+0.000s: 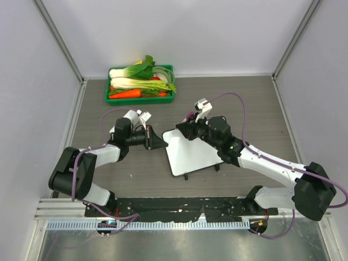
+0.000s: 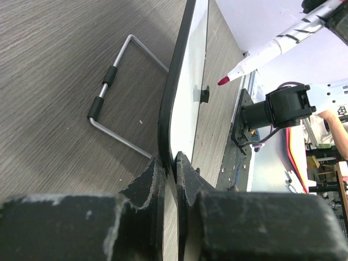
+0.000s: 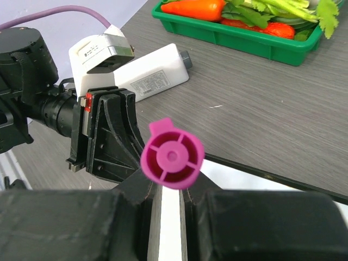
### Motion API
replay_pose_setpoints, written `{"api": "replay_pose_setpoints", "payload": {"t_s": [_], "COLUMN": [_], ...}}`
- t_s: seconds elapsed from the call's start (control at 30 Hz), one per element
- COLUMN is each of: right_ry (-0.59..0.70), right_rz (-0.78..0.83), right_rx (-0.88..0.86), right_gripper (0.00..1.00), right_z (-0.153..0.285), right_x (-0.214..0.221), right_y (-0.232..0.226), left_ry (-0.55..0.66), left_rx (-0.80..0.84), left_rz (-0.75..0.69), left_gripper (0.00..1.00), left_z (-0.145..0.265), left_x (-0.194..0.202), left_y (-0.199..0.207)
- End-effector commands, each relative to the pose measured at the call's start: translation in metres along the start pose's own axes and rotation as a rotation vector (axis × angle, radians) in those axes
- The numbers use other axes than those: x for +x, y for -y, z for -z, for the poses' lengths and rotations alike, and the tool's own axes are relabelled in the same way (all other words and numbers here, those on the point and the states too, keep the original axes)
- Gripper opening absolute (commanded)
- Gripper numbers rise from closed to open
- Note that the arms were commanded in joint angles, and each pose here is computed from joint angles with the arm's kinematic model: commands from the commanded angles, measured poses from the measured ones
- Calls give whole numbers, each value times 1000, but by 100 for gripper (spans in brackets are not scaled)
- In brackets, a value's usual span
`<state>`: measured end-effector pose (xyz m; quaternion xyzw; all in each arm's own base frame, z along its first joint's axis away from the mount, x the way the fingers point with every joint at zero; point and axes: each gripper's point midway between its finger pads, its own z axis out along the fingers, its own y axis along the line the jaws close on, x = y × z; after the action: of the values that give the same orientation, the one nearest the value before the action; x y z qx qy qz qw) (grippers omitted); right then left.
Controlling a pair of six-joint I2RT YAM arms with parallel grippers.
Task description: Write a sentence on the whiteboard
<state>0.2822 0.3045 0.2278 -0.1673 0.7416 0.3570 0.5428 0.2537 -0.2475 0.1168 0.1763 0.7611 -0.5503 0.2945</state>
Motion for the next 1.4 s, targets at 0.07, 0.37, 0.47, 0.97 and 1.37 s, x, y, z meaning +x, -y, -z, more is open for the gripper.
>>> {"api": "replay_pose_setpoints", "payload": {"t_s": [0.07, 0.37, 0.47, 0.97, 1.37], "right_ry": [147, 156, 157, 130, 126], "right_rz": [111, 182, 191, 190, 171], "right_rx": [60, 96, 119, 140, 190], "right_gripper": [2, 2, 1, 2, 1], "right_z": [3, 5, 6, -5, -7], "right_x": [-31, -21, -18, -11, -1], "right_y": [-13, -23, -20, -18, -7], "left_ry": [-25, -26, -28, -27, -27], "left_rx": [-35, -36, -35, -25, -19], "left_rz": [-20, -19, -14, -16, -12], "left_gripper": [0, 0, 0, 0, 0], "left_z": [0, 0, 0, 1, 0], "left_x": [13, 13, 14, 13, 13], "left_y": [-13, -13, -13, -12, -11]}}
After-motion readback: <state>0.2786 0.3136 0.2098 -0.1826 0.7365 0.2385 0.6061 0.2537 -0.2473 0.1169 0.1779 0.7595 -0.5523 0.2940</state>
